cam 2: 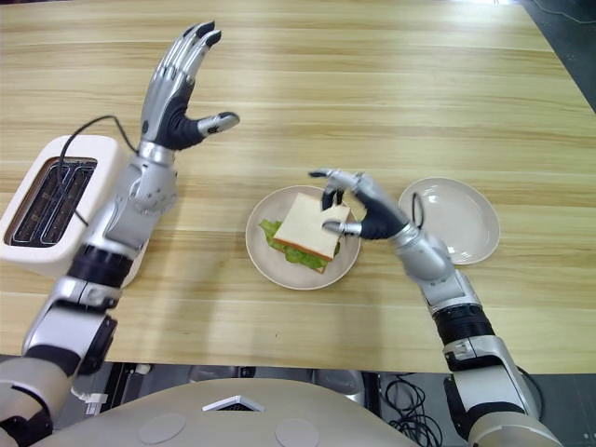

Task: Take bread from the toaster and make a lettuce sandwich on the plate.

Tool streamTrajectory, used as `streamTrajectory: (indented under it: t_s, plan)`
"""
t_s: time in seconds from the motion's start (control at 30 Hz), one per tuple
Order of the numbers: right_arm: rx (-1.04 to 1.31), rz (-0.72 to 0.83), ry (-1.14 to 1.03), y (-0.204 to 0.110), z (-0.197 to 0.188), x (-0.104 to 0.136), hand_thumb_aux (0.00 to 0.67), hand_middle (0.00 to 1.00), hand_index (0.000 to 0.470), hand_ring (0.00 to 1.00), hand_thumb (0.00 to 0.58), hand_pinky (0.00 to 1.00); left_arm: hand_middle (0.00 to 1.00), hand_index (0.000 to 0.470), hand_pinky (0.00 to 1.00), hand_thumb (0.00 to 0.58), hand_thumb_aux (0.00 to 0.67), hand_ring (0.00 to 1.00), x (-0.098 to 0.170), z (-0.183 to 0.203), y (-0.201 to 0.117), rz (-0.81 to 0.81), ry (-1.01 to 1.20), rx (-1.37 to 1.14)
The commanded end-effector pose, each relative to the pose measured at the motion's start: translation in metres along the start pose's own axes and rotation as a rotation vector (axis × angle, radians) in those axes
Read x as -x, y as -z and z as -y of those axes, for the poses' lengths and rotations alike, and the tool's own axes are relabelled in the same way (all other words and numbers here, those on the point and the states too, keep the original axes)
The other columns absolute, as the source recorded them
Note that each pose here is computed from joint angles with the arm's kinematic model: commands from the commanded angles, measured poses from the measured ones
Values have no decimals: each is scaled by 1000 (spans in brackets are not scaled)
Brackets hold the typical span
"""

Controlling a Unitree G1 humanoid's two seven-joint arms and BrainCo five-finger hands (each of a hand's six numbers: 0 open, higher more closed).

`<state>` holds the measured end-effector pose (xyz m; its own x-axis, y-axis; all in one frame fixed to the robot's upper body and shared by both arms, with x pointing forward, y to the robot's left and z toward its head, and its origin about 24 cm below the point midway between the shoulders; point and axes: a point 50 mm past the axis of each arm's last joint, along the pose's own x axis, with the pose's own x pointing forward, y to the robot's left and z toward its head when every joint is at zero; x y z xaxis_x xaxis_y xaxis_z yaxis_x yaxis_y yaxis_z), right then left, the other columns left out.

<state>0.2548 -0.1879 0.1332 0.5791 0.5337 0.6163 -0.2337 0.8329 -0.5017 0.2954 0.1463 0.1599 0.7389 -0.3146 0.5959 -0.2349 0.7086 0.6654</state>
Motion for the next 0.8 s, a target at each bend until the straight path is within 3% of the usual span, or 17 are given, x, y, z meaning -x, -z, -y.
streamTrajectory:
  t_s: [0.03, 0.17, 0.33, 0.53, 0.67, 0.8]
  plan:
    - [-353, 1, 46, -10, 6, 4, 670, 1000, 460, 1000, 580, 1000, 1000, 460, 1000, 580, 670, 1000, 16, -12, -22, 36, 46, 214]
    - [-808, -42, -254, -24, -10, 29, 670, 1000, 460, 1000, 580, 1000, 1000, 460, 1000, 580, 670, 1000, 52, 0, -54, 81, 343, 590]
    - [-898, -378, -669, -8, -36, 89, 670, 1000, 460, 1000, 580, 1000, 1000, 460, 1000, 580, 670, 1000, 116, 35, -60, -31, 889, 777]
    - [-652, -676, -988, 17, -52, 126, 670, 1000, 460, 1000, 580, 1000, 1000, 460, 1000, 580, 670, 1000, 165, 73, -50, -174, 1240, 715]
    - [-419, -772, -1071, 35, -54, 133, 670, 1000, 460, 1000, 580, 1000, 1000, 460, 1000, 580, 670, 1000, 174, 90, -41, -186, 1318, 571]
    - [-120, -808, -1079, 57, -55, 125, 670, 1000, 460, 1000, 580, 1000, 1000, 460, 1000, 580, 670, 1000, 174, 110, -25, -174, 1334, 299]
